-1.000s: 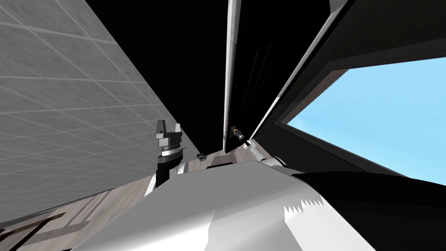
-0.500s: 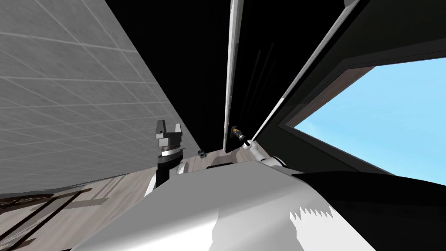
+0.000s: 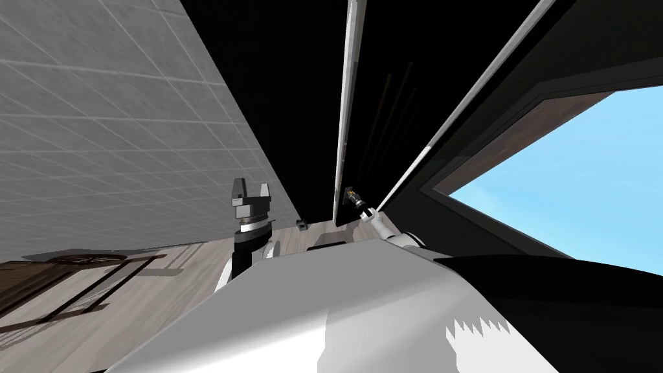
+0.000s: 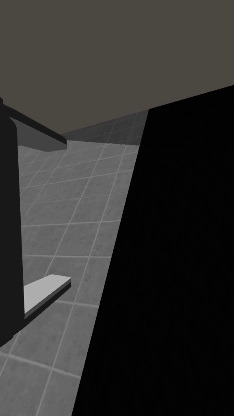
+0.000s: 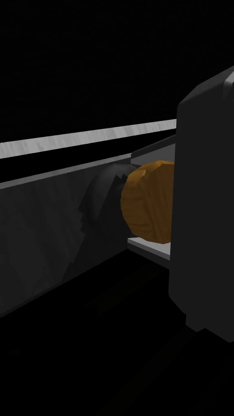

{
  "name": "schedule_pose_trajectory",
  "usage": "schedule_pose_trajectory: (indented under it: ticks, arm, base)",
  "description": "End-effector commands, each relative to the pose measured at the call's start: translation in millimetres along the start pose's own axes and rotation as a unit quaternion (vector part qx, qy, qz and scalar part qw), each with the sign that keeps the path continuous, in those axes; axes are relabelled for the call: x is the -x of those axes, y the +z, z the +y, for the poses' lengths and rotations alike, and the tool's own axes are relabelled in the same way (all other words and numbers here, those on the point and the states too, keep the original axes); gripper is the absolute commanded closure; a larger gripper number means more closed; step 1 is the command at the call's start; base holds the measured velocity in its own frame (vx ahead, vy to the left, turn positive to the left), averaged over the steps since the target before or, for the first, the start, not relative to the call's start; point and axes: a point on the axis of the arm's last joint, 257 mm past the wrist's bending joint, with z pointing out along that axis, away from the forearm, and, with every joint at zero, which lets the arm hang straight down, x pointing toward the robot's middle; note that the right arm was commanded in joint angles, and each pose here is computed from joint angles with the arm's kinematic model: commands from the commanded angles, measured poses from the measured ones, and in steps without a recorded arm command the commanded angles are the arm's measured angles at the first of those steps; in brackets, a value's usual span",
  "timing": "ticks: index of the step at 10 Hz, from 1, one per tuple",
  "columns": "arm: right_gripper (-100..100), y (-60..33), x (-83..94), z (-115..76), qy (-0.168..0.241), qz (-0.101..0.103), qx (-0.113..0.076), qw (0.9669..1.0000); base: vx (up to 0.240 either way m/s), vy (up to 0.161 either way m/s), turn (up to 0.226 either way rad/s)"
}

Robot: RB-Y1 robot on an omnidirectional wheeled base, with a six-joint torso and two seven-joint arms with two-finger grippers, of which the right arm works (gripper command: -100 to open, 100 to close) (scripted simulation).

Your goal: Pull the door open

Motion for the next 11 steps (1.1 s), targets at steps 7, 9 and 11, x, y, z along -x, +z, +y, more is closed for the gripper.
schedule_pose_trajectory:
  ticks: [7,9,11]
  arm:
    - [100,-0.7,14.9,-15.4,0.145,-0.031,-0.025,0.9887]
    - [100,-1.3,19.4,-21.5,0.195,-0.043,-0.033,0.9793]
    - [100,-1.6,21.7,-24.8,0.230,-0.050,-0.037,0.9713]
  base:
    - [-0.063,-0.057,0.122]
    - [-0.061,-0.054,0.140]
    - [-0.053,-0.044,0.080]
